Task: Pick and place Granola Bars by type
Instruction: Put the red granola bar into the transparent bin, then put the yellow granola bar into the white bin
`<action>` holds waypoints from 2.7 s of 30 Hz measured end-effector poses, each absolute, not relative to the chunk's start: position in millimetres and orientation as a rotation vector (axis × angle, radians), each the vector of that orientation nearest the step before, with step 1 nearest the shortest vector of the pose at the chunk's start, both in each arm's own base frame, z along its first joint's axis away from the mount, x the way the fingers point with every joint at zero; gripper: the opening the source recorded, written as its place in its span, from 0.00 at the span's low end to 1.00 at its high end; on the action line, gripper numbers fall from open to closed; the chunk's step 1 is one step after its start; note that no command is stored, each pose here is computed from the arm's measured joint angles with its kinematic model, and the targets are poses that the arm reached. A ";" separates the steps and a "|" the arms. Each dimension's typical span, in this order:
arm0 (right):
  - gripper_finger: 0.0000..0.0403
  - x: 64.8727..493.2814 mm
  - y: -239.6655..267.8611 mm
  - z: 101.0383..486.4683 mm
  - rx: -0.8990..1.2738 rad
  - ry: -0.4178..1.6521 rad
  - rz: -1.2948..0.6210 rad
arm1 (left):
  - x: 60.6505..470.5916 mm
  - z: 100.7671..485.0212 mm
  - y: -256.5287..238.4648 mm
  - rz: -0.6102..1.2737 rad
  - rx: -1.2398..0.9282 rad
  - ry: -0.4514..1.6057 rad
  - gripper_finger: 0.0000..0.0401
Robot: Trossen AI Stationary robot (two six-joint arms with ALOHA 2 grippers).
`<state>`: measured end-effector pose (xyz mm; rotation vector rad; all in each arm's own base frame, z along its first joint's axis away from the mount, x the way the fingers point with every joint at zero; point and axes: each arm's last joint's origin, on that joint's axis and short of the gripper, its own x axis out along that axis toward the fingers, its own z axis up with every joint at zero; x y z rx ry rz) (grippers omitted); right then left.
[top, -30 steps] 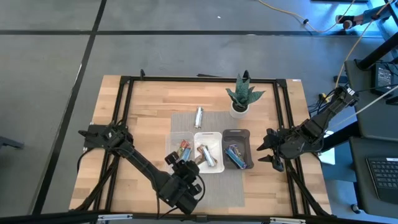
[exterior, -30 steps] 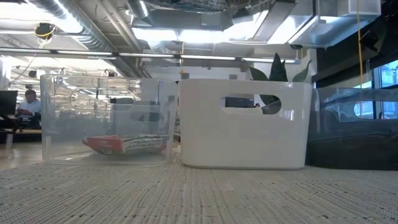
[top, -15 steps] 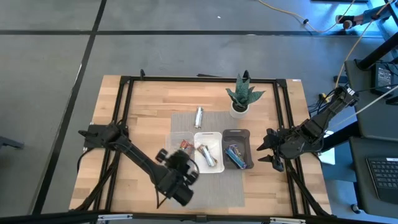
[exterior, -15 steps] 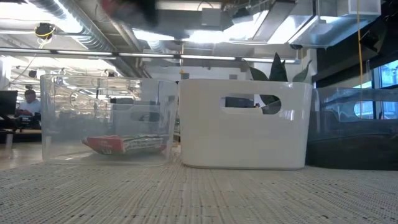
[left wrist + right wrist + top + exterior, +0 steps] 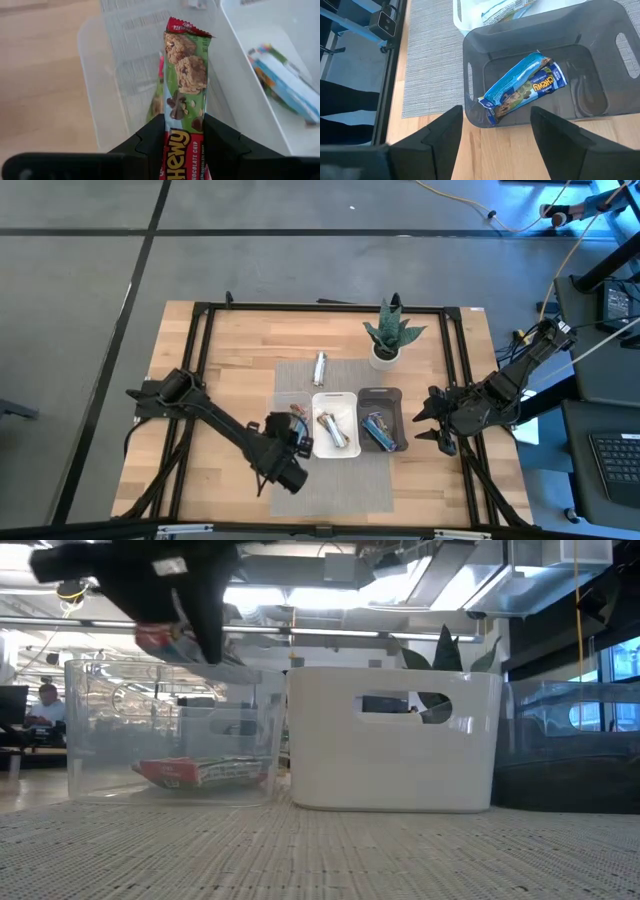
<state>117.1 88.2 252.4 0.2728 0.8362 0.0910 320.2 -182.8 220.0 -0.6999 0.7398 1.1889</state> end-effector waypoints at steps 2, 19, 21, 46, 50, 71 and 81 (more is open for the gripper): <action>0.59 117.1 88.2 252.4 0.274 0.836 0.091 | 323.6 220.0 -175.3 1.213 -0.702 0.736 0.28; 0.59 117.1 88.2 252.4 0.324 0.839 0.069 | 343.7 215.9 -139.5 1.298 -0.758 0.747 0.29; 0.59 117.1 88.2 252.5 0.323 0.839 0.069 | 343.1 216.3 -138.7 1.293 -0.722 0.747 0.30; 0.59 127.7 92.1 265.9 0.388 0.622 0.022 | 340.2 279.2 -52.2 1.142 -0.327 0.975 0.31; 0.59 129.8 88.7 268.6 0.373 0.522 -0.100 | 347.9 278.3 -11.3 1.121 -0.321 1.064 0.32; 0.59 141.9 66.5 272.8 0.470 0.385 -0.351 | 372.9 216.3 128.7 0.638 -0.510 0.896 0.63; 0.59 145.8 57.7 272.6 0.480 0.373 -0.411 | 361.2 178.6 123.2 0.731 -0.565 0.874 0.63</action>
